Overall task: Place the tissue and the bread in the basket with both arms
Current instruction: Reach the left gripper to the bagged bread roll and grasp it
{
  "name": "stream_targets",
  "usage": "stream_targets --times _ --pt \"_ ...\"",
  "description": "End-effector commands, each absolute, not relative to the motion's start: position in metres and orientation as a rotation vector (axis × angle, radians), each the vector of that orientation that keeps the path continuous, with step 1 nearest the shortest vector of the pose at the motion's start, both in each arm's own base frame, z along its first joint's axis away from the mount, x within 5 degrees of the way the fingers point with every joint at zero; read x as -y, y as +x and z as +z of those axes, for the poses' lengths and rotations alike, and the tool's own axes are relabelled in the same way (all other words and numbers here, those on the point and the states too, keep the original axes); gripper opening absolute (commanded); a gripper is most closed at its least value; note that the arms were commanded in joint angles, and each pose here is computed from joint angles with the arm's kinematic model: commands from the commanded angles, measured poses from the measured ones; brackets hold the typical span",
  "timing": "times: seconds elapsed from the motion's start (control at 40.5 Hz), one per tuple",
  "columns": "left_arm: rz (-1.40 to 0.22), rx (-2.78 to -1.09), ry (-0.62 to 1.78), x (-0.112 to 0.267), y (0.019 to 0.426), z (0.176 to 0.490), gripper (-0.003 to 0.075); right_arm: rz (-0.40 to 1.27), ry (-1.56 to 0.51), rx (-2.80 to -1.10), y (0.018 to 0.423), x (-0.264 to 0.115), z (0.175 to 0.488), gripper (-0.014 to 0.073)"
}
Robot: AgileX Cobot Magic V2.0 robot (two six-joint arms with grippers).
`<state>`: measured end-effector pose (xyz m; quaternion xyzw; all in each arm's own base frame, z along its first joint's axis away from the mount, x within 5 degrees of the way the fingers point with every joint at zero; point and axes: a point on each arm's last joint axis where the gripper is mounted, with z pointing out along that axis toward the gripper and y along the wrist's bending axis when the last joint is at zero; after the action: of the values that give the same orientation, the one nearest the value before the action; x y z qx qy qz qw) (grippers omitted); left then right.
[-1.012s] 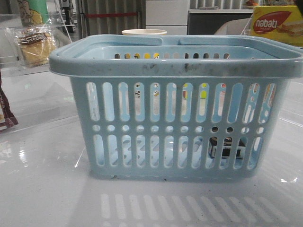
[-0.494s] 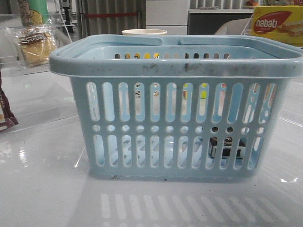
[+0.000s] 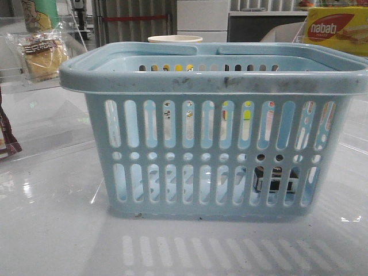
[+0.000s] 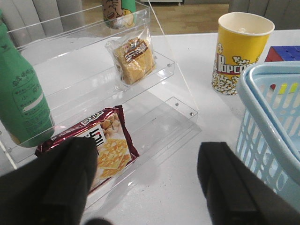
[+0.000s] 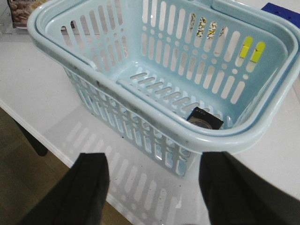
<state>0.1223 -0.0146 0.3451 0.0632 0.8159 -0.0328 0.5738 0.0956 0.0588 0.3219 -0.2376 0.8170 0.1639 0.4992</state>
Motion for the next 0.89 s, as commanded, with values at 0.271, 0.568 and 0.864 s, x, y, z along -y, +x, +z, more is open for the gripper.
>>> stream_targets --times 0.271,0.568,0.864 --pt "-0.088 -1.964 0.121 0.019 0.180 0.351 0.0589 0.392 -0.545 -1.882 0.098 -0.058 0.337 0.0518" --pt "-0.065 -2.071 0.137 0.024 0.265 0.352 0.0624 0.392 -0.545 -1.882 0.098 -0.058 0.337 0.0518" --pt "-0.091 -2.106 0.121 0.031 0.352 0.356 0.0623 0.392 -0.545 -1.882 0.098 -0.058 0.337 0.0518"
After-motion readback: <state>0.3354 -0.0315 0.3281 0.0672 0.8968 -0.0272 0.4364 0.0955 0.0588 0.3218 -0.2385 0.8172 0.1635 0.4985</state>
